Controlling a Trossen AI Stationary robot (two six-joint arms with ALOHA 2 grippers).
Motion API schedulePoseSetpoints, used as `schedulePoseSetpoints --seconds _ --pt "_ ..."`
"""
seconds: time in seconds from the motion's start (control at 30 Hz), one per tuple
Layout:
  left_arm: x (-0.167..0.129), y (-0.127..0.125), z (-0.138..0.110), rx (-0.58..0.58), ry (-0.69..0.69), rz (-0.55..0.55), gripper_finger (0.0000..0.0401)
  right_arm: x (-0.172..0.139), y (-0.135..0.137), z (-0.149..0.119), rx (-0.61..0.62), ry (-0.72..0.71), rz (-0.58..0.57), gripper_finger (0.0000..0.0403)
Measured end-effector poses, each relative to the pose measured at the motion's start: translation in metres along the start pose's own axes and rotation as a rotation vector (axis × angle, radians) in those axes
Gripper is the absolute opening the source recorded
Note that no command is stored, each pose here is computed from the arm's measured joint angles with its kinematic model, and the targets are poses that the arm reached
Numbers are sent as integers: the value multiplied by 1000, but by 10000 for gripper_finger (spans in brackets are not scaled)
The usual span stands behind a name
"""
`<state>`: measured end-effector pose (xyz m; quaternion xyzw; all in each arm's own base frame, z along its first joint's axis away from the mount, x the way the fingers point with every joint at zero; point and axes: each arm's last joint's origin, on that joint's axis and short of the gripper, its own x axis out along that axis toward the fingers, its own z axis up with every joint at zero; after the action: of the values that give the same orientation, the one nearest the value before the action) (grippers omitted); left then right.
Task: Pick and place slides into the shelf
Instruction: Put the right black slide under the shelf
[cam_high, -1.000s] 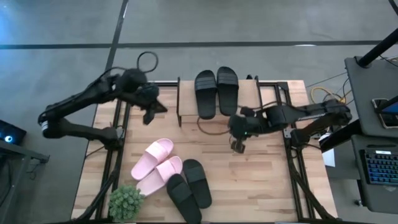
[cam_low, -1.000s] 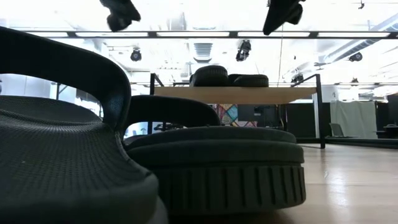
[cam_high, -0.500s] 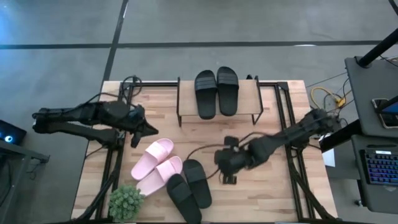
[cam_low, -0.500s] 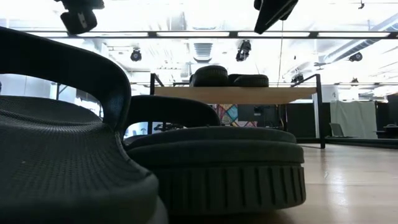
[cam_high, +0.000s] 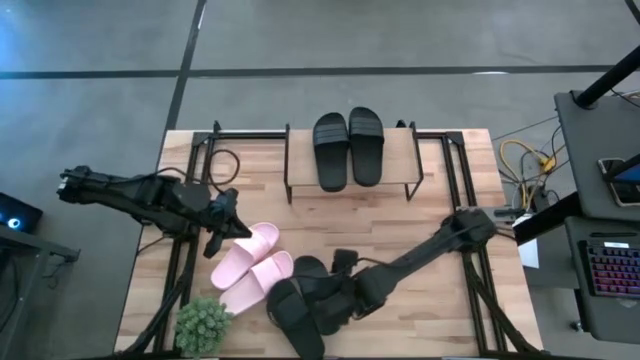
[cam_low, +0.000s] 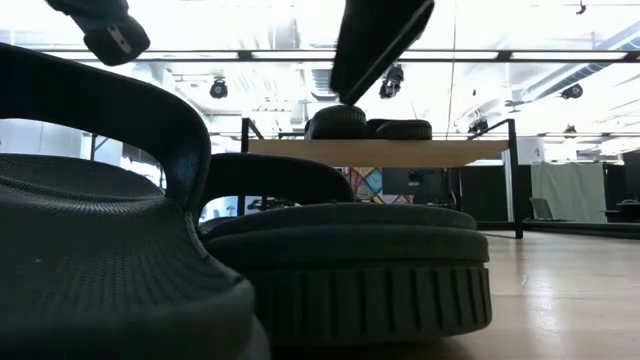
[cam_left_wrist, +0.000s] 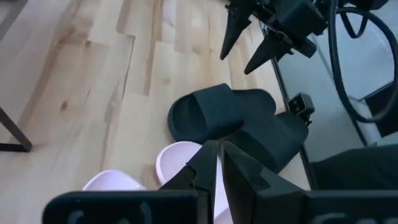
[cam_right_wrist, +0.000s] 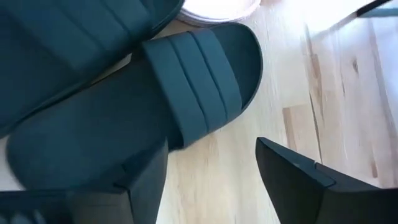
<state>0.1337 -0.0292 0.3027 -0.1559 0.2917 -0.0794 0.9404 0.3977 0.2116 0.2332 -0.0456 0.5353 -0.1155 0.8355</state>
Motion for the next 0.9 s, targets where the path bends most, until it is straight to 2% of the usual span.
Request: schedulePoseSetpoints --seconds 0.2,0.33,0.73,0.9 --pt "0 0 0 48 -3 -1 10 26 16 5 -14 66 -55 254" --pt "0 0 0 58 0 0 10 27 18 7 -5 54 -52 255" --pt "3 0 0 57 11 5 10 56 24 3 -56 51 -101 233" --pt "5 0 0 56 20 8 10 61 16 9 -94 41 -126 221"
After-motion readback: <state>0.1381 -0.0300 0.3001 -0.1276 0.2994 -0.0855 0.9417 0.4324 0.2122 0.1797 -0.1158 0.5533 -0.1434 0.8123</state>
